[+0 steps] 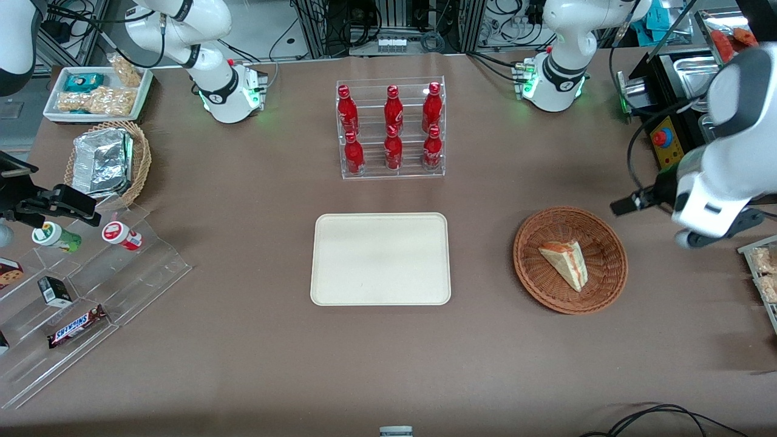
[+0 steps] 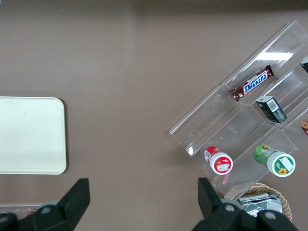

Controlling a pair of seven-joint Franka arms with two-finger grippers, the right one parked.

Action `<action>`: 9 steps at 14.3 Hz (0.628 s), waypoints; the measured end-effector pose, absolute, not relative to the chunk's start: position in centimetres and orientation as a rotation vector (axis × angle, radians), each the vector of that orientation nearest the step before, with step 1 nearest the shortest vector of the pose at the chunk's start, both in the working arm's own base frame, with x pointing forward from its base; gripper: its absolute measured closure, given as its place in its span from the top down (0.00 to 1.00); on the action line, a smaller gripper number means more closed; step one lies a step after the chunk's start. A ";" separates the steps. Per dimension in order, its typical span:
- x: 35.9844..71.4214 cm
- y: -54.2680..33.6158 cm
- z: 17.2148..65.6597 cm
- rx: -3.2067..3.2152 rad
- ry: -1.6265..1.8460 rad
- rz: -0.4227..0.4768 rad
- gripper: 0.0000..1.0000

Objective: Place sandwich from basket to tray
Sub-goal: 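Lower the left gripper onto the sandwich and close it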

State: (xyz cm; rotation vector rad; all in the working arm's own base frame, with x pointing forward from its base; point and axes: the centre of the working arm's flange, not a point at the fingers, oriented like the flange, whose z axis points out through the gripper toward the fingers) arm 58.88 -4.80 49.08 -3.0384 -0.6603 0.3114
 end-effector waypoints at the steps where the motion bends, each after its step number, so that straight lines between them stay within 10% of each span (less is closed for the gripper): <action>1: 59.2 -4.9 46.9 -3.032 -0.727 0.275 1.00; 9: 57.1 -5.0 33.9 -2.942 -1.191 0.057 1.00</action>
